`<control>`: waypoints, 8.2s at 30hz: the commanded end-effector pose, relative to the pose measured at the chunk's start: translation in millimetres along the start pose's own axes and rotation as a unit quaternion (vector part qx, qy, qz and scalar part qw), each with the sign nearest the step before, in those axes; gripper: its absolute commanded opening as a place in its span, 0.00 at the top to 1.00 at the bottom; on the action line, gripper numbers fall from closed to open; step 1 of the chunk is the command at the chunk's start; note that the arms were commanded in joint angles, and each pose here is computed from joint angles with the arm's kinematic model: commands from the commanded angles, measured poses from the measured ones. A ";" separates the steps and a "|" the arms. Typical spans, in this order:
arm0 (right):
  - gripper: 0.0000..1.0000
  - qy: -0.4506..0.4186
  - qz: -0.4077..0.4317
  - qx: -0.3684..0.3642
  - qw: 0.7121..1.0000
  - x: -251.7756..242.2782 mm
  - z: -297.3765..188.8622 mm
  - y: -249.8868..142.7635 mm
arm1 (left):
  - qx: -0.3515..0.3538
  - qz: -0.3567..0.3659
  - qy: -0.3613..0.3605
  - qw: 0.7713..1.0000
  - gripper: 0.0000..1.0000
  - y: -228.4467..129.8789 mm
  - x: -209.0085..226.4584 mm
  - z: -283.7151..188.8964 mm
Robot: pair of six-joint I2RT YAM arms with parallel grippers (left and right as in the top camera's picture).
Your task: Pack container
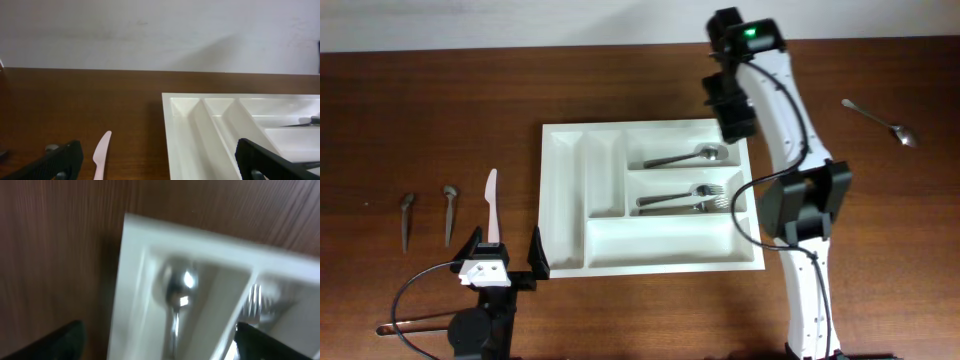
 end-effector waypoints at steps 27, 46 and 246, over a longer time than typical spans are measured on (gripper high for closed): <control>0.01 0.093 -0.111 -0.055 0.988 -130.2 6.5 293.6 | -0.001 -0.003 0.008 1.000 0.01 -1.0 2.6 -0.1; 0.01 0.081 -0.251 -0.164 0.950 -114.6 -1.2 320.9 | -0.001 -0.003 0.008 1.000 0.01 -1.0 2.6 -0.1; 0.86 0.025 -0.006 -0.102 0.994 -163.8 -30.9 307.9 | -0.001 -0.003 0.008 1.000 0.01 -1.0 2.6 -0.1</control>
Point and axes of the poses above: each gripper's point midway between its finger pads, its own z axis out along the fingers, its own x axis along the line the jaws close on, y = z × x, the point moved 6 cm from there along -z, back along the fingers, and after that the axes turned 11 degrees about -z, right-handed, at the moved point
